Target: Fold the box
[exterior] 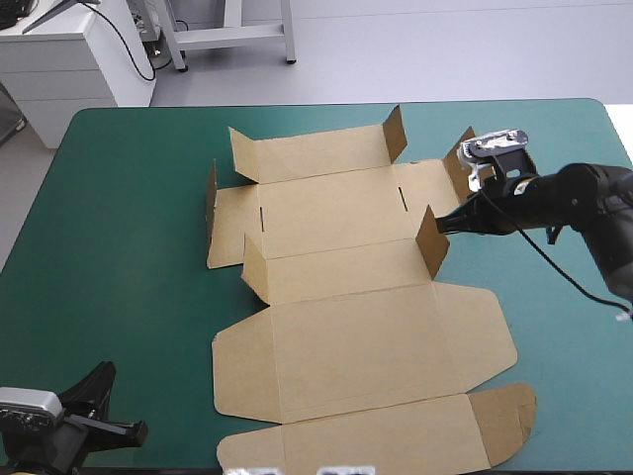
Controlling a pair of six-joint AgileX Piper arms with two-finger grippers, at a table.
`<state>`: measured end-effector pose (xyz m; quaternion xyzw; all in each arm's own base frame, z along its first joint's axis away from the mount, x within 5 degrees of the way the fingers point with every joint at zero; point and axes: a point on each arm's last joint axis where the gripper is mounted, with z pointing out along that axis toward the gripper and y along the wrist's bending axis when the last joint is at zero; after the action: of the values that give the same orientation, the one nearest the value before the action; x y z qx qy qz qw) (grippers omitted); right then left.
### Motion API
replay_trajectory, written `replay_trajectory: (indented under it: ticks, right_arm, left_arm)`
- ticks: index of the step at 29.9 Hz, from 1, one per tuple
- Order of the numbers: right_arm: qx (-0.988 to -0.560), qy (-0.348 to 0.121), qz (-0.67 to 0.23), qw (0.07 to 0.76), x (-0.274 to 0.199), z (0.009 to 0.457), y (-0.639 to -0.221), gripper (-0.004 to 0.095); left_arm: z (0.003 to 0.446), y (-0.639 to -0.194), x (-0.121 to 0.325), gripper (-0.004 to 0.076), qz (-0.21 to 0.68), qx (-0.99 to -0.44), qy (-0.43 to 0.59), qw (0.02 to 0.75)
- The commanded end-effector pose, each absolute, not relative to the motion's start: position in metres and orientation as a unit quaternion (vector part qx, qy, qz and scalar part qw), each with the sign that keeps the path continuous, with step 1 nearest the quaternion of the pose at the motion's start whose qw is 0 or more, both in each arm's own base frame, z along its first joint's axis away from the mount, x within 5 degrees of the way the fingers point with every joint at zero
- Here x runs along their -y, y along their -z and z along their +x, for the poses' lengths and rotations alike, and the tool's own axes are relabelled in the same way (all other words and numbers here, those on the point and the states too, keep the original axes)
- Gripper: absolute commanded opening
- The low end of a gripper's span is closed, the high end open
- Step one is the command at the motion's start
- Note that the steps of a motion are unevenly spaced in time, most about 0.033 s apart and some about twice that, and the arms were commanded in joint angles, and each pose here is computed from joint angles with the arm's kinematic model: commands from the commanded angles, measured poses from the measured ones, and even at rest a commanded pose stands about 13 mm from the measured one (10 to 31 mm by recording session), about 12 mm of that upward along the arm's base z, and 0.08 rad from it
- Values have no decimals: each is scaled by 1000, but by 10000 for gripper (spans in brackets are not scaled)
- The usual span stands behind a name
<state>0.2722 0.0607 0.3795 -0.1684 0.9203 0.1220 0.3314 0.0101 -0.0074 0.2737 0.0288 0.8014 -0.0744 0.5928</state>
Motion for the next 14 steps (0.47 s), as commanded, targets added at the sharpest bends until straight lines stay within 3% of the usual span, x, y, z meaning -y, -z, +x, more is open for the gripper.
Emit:
replay_trajectory:
  ticks: [1, 6, 10, 14]
  right_arm:
    - [-913, -126, -184, 343, -66, 291, -391, -15]
    - [-923, -125, -226, 286, -70, 311, -381, 49]
    - [-932, -132, -252, 226, -74, 325, -371, 264]
    - [-933, -135, -249, 222, -76, 339, -365, 534]
  left_arm:
    - [7, -290, 7, -8, 26, -767, 78, 636]
    - [7, -290, 7, -8, 26, -766, 78, 637]
    - [7, -290, 7, -8, 26, -766, 78, 638]
    - [7, -290, 7, -8, 26, -766, 78, 638]
